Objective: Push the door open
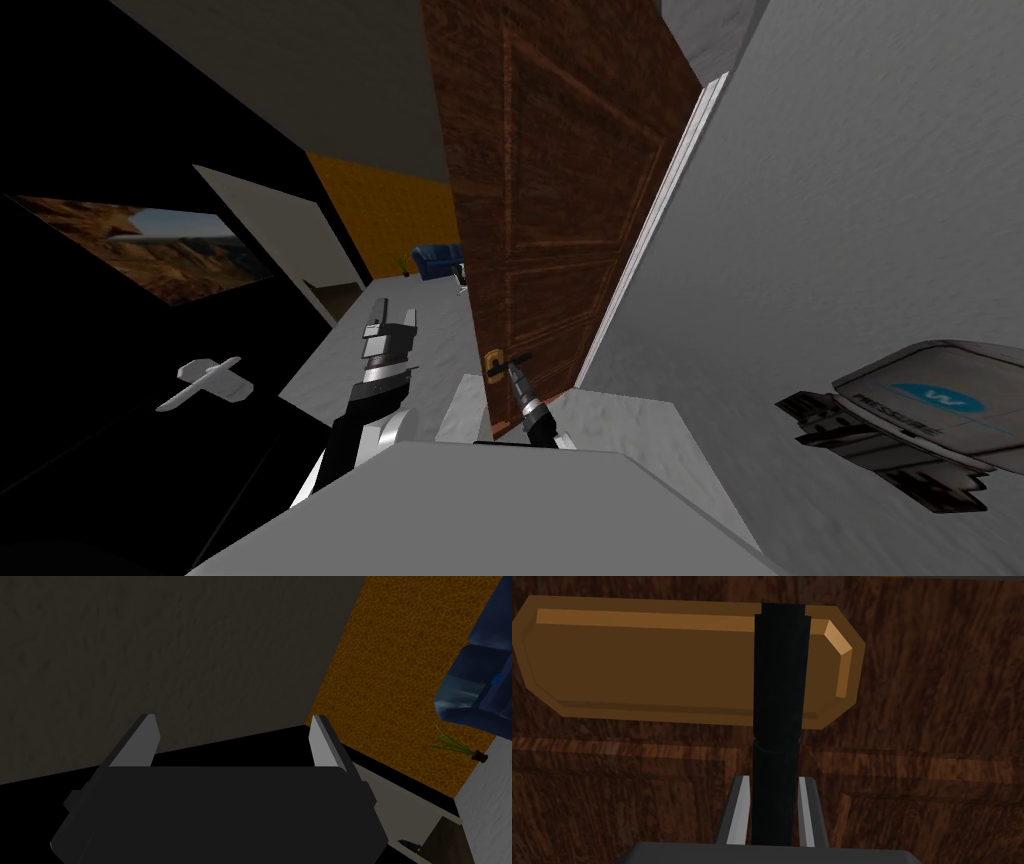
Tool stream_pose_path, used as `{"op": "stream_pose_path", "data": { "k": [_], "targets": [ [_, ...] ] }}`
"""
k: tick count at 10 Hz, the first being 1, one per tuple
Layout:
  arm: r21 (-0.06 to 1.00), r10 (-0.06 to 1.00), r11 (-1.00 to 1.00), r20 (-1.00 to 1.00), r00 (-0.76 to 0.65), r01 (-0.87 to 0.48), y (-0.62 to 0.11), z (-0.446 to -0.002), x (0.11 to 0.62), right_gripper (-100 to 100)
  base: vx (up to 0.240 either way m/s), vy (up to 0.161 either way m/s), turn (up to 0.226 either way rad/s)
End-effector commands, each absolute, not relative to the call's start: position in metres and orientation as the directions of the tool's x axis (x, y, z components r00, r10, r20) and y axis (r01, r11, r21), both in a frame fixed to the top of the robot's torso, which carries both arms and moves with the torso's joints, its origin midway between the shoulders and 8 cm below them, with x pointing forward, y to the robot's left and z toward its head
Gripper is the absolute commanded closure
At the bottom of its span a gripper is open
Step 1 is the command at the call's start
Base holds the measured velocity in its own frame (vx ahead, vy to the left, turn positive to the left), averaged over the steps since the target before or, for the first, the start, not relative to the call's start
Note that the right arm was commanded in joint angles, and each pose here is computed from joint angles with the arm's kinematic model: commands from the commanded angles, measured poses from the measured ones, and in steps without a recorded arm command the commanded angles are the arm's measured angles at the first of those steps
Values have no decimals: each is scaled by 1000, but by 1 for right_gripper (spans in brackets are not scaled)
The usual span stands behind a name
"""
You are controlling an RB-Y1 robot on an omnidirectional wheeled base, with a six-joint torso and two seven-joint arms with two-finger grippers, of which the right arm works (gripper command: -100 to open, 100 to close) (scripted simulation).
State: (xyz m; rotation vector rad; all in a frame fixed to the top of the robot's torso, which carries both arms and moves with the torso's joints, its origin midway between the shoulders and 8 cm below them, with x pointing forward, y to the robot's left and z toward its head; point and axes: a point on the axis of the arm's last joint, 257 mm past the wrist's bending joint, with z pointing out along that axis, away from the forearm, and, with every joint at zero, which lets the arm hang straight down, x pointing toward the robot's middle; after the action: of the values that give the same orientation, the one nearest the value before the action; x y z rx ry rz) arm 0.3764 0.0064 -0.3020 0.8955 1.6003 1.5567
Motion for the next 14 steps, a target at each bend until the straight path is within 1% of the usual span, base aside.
{"op": "stream_pose_path", "data": {
  "k": [1, 4, 7, 8, 12, 13, 14],
  "targets": [
    [999, 880, 41, -38, -473, -3, -7, -303, 387, 100, 126, 152, -77],
    [999, 894, 46, -42, -447, -3, -19, -303, 396, 100, 119, 120, -60],
    [999, 907, 48, -45, -418, -2, -32, -303, 405, 100, 73, 106, -73],
    [999, 902, 43, -39, -430, 0, -29, -302, 396, -100, -118, 52, -119],
    [1000, 912, 7, -7, -411, 0, -30, -294, 392, -100, -230, -27, -81],
    [1000, 910, 16, -14, -415, 1, -30, -296, 393, -100, -110, -10, -14],
    [1000, 910, 24, -22, -415, 0, -32, -298, 395, -100, 62, 27, 28]
  ]
}}
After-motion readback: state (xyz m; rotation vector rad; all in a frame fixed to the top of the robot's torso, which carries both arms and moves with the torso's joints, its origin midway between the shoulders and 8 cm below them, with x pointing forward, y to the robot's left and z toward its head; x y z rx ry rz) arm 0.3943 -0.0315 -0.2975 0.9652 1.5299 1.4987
